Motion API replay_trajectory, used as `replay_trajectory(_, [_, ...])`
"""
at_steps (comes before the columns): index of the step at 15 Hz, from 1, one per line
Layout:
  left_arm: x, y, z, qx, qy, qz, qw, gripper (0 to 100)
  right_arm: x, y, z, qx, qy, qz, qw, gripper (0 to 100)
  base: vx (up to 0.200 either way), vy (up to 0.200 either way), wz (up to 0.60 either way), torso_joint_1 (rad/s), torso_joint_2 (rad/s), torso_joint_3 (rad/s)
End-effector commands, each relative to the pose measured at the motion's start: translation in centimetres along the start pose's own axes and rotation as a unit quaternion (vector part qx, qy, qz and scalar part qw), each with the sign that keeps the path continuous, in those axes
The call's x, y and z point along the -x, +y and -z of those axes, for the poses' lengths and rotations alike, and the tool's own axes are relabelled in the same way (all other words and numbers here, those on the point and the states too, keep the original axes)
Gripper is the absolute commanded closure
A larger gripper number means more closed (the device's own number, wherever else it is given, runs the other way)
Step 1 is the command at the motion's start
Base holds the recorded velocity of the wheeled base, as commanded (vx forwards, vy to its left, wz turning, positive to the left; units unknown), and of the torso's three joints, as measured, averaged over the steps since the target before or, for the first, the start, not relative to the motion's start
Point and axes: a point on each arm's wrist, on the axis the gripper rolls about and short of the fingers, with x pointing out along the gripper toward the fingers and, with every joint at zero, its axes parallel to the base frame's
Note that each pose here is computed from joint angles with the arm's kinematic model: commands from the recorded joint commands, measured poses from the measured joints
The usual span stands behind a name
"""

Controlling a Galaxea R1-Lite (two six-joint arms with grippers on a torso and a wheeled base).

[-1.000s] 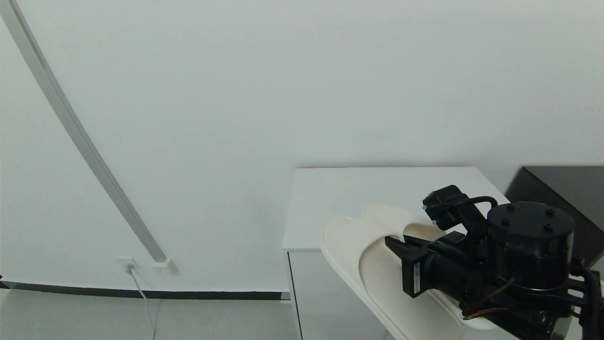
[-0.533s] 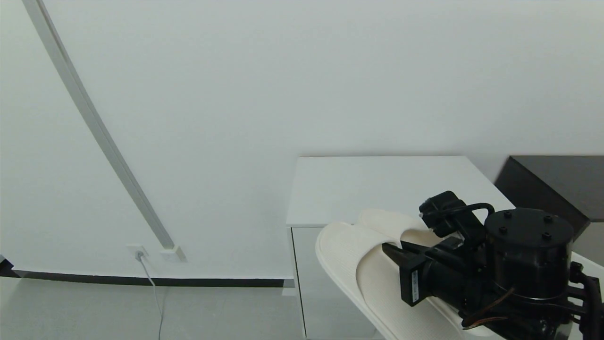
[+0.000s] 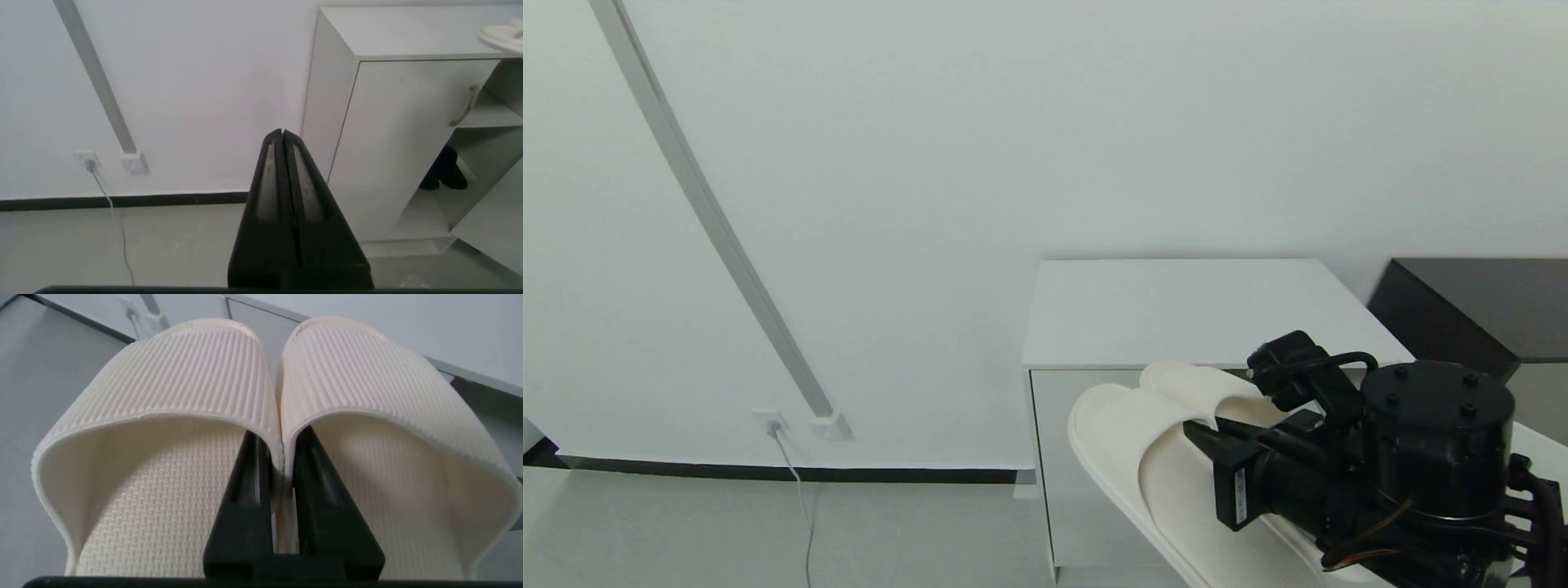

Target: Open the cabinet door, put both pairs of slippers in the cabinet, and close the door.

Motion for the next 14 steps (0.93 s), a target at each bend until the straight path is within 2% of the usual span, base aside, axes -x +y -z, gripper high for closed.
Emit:
replay_trajectory(1, [0.00, 0.00, 0.00, 0.000, 0.000, 0.000, 1.0000, 100, -0.10, 0.01, 0.10, 0.001, 0.002, 0.000, 1.000, 100, 0.000, 0.000, 0.00, 0.000, 0.00, 0.000])
replay_trajectory(7, [0.00, 0.00, 0.00, 0.000, 0.000, 0.000, 1.0000, 100, -0.03, 0.00, 0.03, 0.000, 0.000, 0.000, 1.000, 100, 0.000, 0.000, 0.00, 0.000, 0.00, 0.000])
replay_trajectory(14, [0.00, 0.00, 0.00, 0.000, 0.000, 0.000, 1.0000, 100, 0.02, -0.02, 0.06, 0.000, -0.005, 0.000, 1.000, 100, 0.000, -0.200, 0.00, 0.001, 0.01, 0.005])
